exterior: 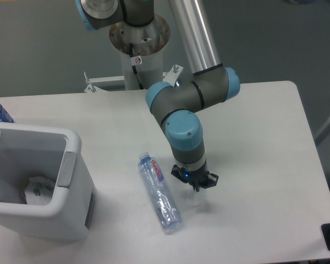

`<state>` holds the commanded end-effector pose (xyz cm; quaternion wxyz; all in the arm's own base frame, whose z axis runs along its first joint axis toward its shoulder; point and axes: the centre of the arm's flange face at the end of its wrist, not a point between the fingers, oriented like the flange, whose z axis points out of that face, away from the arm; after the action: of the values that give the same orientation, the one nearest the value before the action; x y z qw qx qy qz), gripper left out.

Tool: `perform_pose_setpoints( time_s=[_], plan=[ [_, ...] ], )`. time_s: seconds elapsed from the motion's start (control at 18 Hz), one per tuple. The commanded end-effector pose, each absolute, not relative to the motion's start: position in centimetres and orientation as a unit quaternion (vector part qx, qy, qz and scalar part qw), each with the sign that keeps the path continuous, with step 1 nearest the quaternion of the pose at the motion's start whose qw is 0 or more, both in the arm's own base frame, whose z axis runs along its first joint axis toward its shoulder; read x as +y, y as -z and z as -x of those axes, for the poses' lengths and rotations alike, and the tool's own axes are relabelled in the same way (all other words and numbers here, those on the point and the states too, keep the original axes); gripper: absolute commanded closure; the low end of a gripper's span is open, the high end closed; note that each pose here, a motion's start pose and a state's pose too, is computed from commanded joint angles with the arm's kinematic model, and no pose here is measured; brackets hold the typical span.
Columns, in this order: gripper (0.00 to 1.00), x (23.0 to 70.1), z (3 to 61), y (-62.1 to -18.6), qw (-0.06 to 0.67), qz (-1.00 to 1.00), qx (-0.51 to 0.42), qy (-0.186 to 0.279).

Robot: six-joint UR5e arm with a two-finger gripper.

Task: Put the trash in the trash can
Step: 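Close the gripper on the white paper item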

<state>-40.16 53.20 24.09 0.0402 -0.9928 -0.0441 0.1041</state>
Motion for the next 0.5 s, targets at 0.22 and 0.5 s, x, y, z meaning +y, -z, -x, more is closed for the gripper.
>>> perform_pose_setpoints(
  time_s=[0.22,0.5],
  plan=[
    [0.93,54.7,41.2,-26.8,0.099,0.986,-0.099,-0.086],
    [0.93,55.8,41.4,-30.2,0.159,0.975,-0.145,-0.062]
  ],
)
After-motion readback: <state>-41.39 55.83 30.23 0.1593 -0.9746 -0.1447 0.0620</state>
